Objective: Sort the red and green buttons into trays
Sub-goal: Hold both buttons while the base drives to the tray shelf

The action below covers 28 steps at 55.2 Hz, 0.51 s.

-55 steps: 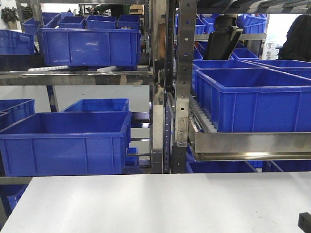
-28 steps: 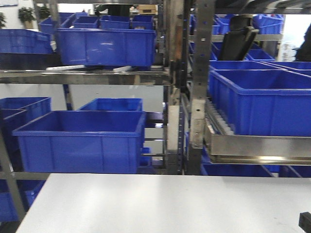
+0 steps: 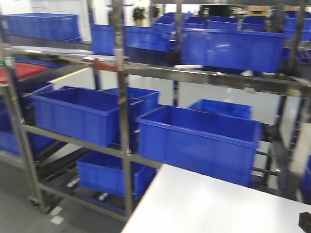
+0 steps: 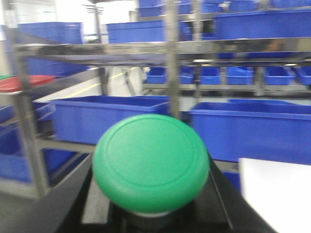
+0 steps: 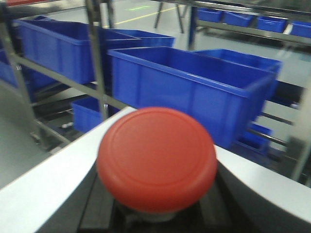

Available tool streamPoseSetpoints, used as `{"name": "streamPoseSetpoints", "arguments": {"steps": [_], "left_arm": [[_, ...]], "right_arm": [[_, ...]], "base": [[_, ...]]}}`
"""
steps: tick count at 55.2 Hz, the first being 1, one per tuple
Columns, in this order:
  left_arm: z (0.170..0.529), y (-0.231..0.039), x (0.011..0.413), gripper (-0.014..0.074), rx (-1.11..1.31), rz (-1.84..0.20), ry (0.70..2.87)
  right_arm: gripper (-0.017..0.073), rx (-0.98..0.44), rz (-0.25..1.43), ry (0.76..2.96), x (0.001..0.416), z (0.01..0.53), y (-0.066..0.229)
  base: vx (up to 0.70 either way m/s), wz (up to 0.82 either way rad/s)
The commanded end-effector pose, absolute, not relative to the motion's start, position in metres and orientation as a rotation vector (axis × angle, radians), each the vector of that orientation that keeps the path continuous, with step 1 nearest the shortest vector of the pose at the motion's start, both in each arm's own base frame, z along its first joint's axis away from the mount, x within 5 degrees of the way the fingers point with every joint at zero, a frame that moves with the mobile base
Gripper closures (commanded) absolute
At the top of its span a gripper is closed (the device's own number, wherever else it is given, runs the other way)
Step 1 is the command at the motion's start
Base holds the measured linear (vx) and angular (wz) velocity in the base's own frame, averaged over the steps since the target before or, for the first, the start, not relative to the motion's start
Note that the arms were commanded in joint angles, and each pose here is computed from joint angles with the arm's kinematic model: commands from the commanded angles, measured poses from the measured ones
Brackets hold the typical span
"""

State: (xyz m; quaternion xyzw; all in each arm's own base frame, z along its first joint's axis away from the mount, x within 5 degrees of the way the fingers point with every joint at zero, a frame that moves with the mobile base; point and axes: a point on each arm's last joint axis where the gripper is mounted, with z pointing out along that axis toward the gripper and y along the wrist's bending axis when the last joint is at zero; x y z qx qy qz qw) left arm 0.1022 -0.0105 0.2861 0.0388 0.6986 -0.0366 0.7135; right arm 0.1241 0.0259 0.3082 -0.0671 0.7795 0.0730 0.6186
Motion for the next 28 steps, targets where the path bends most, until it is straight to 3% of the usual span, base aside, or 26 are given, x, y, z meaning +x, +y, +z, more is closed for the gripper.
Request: {"name": "streamPoseSetpoints", "arguments": {"steps": [1,28], "left_arm": [[0.3042,-0.0133,0.1011,0.0594,0.089,-0.125,1.438],[0.3042,-0.0133,0.1011,0.0594,0.089,-0.125,1.438]], "right_arm": [[0.0569,-0.152,0.172,1.661,0.1248,0.3275,0.0261],[0.0569,-0.152,0.172,1.661,0.1248,0.3275,0.0261]], "base": [[0.00,0.66],[0.00,0.61]]}}
